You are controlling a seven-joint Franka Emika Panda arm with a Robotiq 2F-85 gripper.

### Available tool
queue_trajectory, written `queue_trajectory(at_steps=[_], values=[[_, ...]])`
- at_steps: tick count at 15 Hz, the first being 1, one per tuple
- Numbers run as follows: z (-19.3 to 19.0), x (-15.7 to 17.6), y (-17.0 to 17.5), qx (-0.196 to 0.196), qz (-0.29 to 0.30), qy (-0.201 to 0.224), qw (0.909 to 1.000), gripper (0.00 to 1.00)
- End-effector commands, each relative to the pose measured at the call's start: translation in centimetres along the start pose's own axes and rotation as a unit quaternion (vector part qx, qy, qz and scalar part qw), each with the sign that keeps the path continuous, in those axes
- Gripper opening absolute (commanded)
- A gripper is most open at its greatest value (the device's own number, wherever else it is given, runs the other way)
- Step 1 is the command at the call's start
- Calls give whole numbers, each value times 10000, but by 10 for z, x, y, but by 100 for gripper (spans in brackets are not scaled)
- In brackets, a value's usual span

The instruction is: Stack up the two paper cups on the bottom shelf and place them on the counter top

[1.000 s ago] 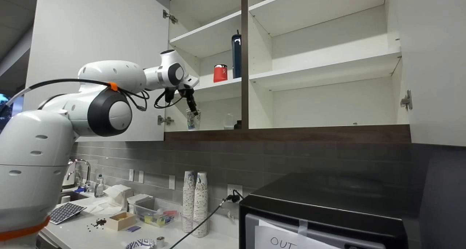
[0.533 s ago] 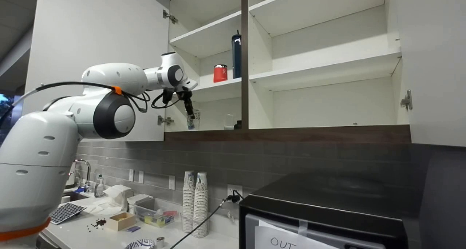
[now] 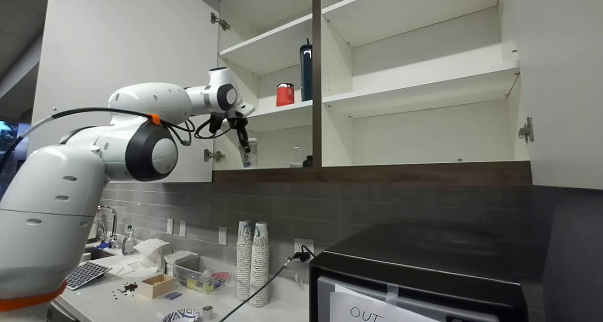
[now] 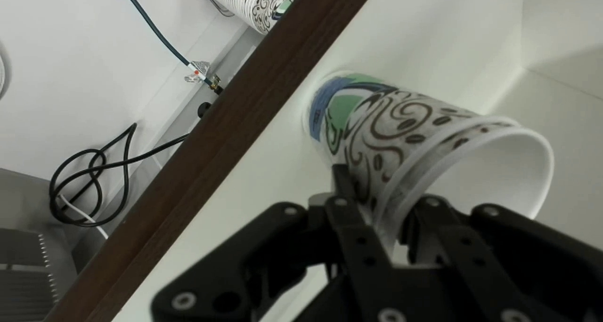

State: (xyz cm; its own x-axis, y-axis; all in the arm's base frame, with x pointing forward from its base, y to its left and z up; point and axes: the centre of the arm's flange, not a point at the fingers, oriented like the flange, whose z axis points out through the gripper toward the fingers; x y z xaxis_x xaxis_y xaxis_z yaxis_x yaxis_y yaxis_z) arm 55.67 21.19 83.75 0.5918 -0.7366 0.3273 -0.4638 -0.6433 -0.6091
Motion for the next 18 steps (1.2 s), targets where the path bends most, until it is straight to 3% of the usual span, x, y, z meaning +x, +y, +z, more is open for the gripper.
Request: queue_trajectory(at_steps=[1,5,8,14,18], values=[[-16,15,14,-12,-49,-349,9994,0],[-34,34,38,77,-394,-648,9971,1],[-44,42,61,75,-1030,-801,9914,1],[-48,41,107,163,-2440,-913,9653,1],[-38,31,143,-29,-3115,-1129,9435,1]])
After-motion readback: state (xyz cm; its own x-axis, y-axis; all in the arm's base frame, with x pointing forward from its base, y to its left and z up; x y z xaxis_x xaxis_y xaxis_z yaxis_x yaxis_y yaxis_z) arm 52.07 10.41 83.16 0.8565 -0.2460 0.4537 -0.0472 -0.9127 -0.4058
